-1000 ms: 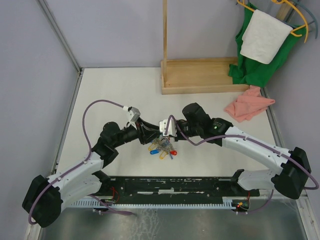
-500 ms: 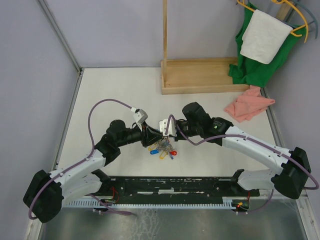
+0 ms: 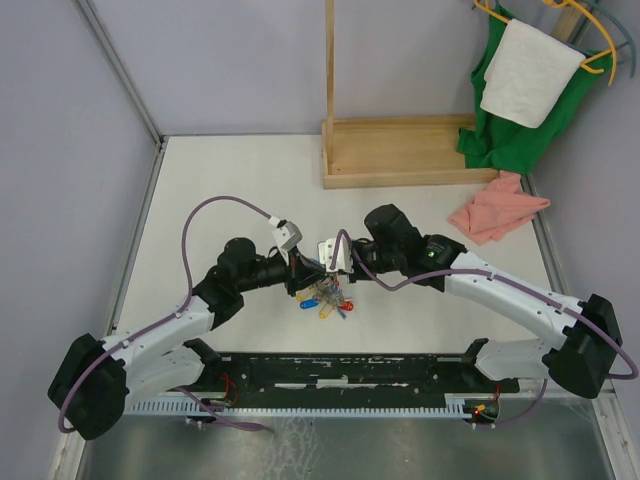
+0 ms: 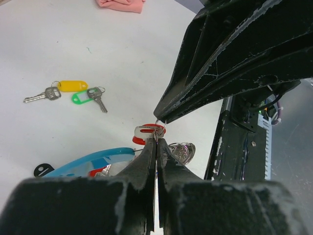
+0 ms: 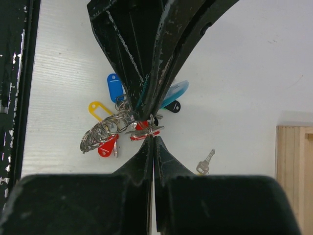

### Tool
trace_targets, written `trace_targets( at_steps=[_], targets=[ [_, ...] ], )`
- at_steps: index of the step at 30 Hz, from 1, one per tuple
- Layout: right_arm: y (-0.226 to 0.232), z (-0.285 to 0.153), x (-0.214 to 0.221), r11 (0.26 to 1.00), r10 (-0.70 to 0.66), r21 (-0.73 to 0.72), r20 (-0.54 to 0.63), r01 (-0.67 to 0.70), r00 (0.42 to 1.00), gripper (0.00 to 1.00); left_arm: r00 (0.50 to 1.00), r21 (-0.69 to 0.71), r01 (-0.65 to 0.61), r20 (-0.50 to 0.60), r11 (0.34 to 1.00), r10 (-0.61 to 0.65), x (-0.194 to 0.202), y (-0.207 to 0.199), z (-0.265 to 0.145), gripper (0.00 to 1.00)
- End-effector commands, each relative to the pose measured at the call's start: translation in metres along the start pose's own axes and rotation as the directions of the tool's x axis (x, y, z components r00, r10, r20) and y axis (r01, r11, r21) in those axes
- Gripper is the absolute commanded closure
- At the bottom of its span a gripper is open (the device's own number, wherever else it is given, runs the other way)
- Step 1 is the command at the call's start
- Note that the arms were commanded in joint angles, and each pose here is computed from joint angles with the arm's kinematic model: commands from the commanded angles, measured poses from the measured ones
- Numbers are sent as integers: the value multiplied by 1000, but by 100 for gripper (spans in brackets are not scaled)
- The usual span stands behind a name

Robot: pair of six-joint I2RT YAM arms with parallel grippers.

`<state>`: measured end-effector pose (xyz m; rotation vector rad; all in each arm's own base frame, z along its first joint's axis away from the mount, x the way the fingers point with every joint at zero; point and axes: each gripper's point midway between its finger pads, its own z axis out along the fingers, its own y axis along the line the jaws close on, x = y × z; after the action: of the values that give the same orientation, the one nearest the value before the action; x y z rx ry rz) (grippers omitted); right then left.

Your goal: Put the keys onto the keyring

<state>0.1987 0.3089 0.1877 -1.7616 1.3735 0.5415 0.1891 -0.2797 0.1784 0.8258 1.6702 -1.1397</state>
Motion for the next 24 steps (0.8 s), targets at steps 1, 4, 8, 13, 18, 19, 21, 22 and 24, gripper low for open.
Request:
trace_targets(
  at_steps=[1, 4, 8, 13, 18, 19, 21, 22, 24],
  targets=[
    [-15, -11, -17, 997, -40, 73, 38, 37, 998, 99, 993, 6, -98, 60, 995, 97, -23, -5, -2, 97],
    [-13, -12, -6, 996, -20, 93, 18, 19, 1000, 99, 988, -23, -107, 109, 994, 108, -29, -3, -6, 97],
    [-2, -6, 3, 997, 11, 71, 22, -12, 1000, 99, 971, -21, -108, 213, 994, 110, -42, -9, -11, 97],
    [5, 1, -6, 998, 37, 55, 109, -43, 993, 99, 956, -21, -112, 271, 993, 114, -49, -10, -12, 97],
    [1, 4, -5, 995, 33, 87, 133, -45, 991, 99, 949, -11, -120, 291, 993, 118, -50, -9, -9, 97],
    [0, 3, -5, 994, 30, 99, 139, -44, 990, 99, 951, -9, -119, 288, 993, 116, -49, -9, -8, 97],
    [-2, 1, -6, 992, 19, 121, 148, -37, 989, 93, 951, -6, -119, 286, 993, 116, -47, -8, -7, 97],
    [-3, 1, -7, 991, 16, 126, 150, -35, 989, 90, 950, -4, -123, 287, 992, 119, -47, -9, -7, 97],
    [-3, 2, -7, 992, 17, 122, 149, -36, 989, 85, 950, 1, -127, 288, 992, 121, -46, -10, -8, 97]
  ],
)
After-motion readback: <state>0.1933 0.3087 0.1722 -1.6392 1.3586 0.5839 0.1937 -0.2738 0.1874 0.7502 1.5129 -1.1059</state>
